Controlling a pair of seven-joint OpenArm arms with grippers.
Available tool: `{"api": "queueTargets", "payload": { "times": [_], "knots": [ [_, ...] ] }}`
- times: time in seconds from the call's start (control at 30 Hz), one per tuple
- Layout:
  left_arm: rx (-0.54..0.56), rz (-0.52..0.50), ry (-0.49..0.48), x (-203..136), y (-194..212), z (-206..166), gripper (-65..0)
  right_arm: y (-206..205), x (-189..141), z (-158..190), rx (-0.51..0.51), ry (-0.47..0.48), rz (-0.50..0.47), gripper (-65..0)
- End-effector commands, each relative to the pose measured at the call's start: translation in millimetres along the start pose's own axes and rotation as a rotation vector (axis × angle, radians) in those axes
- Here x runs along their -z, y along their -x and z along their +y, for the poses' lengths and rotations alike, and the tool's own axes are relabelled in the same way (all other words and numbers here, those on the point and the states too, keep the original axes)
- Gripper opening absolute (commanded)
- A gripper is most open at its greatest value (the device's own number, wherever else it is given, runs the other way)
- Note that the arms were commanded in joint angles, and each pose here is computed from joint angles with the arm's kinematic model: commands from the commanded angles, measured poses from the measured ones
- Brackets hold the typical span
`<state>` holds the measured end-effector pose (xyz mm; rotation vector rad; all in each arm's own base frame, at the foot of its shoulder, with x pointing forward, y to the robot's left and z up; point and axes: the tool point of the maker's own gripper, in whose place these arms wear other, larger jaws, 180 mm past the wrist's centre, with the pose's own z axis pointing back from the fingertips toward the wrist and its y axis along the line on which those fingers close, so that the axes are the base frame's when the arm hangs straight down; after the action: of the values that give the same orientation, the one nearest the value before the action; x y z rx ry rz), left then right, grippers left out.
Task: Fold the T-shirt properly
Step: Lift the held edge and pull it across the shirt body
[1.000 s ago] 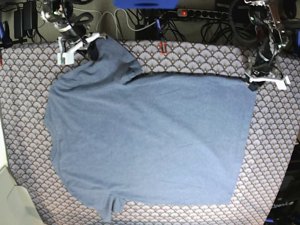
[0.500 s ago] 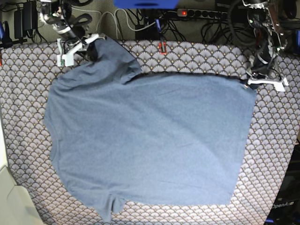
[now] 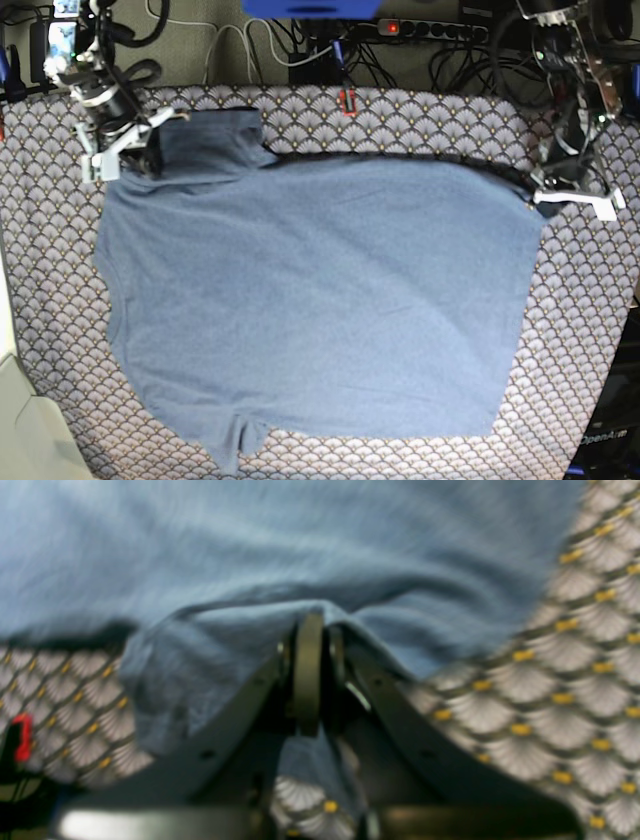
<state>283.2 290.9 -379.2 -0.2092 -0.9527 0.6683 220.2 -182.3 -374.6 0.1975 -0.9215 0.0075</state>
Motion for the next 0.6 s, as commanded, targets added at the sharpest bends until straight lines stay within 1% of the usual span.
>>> {"api": "queueTargets", "payload": {
  "times": [0.0, 0.13, 0.27, 0.37, 0.47, 0.57],
  "knots": [
    [0.016, -0.05, 0.021, -0.8, -18.4, -6.7, -64.4, -20.4, 0.0, -1.0, -0.02, -0.005, -0.061, -65.0],
    [0.005, -0.086, 0.048, 6.3, -34.7, -20.0, -64.4, -43.1, 9.9, -11.4, -0.059, 0.009, -0.06, -65.0],
    [-0.001, -0.132, 0.084, 13.7, -57.2, -38.1, -64.4, -75.4, 22.4, -17.2, -0.099, 0.015, -0.074, -65.0],
    [0.039, -0.156, 0.096, 23.7, -70.5, -56.0, -64.4, -102.3, 31.9, -22.2, -0.117, 0.022, -0.103, -65.0],
    [0.08, -0.151, 0.093, 38.9, -74.7, -69.4, -64.4, -118.6, 43.5, -28.2, -0.113, 0.029, -0.108, -65.0],
    [0.113, -0.139, 0.082, 55.0, -77.5, -79.1, -64.4, -125.5, 57.4, -36.6, -0.11, 0.033, -0.096, -65.0]
  ]
}}
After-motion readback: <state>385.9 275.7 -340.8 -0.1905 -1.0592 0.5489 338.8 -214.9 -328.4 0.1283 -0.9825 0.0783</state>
